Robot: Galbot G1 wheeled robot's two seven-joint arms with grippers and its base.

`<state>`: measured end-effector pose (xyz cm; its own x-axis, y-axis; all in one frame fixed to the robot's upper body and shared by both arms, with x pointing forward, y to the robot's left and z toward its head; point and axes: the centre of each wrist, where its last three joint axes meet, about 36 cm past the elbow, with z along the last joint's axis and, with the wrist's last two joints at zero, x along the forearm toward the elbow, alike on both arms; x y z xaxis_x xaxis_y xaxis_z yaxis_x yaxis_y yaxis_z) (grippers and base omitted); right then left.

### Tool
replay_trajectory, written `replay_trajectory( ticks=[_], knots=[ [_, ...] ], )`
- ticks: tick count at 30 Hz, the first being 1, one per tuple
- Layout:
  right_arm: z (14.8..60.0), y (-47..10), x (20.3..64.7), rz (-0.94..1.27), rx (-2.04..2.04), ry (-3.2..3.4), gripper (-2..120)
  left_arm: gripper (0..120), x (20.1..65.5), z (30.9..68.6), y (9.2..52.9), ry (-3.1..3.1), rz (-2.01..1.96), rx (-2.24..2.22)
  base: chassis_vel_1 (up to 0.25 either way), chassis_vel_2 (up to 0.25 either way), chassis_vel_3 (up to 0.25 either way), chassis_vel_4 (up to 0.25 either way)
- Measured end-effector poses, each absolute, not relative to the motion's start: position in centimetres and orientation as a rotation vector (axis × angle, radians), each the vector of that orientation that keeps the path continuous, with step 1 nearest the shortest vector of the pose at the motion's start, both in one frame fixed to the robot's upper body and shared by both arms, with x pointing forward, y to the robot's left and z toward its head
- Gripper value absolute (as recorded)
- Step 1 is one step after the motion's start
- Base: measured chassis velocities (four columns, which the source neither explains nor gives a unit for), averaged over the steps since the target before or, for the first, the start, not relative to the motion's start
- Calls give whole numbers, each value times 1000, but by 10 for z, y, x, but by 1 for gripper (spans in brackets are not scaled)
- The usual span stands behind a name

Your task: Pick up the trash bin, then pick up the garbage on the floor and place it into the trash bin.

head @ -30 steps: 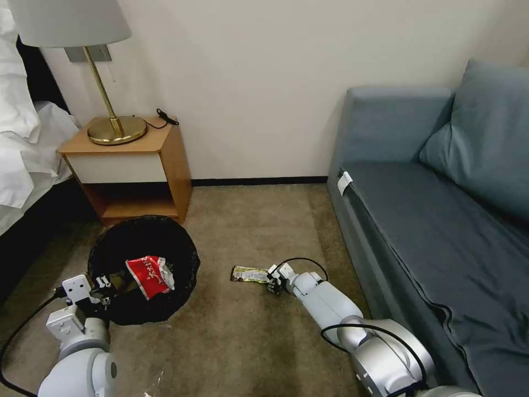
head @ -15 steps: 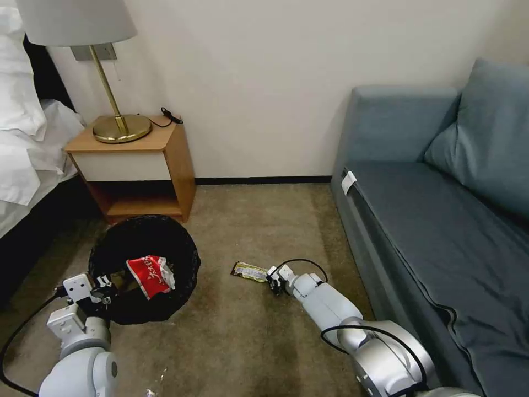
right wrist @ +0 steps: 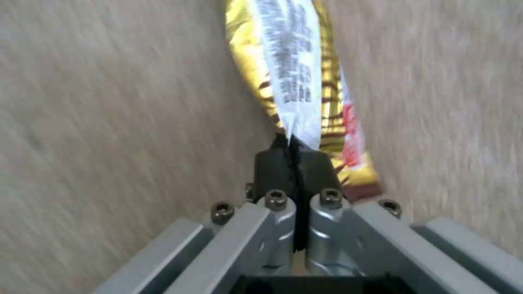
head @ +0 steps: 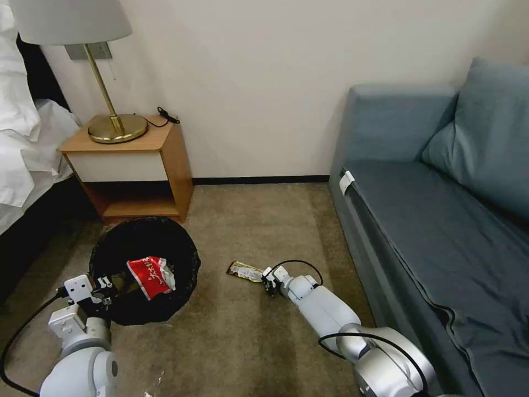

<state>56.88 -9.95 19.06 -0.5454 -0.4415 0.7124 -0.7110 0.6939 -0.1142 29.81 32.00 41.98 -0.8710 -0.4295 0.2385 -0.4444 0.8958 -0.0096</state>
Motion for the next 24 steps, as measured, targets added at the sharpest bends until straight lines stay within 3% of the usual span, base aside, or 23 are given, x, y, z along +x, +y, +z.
replay_trajectory(
  ticks=[7,24],
  knots=[
    [209,-91,571,446,887,-2333,0,1,303,420,320,-2825,110,658,0,0,0,0],
    [252,-135,594,180,672,-2705,0,1,319,413,322,-2806,154,653,0,0,0,0]
  ],
)
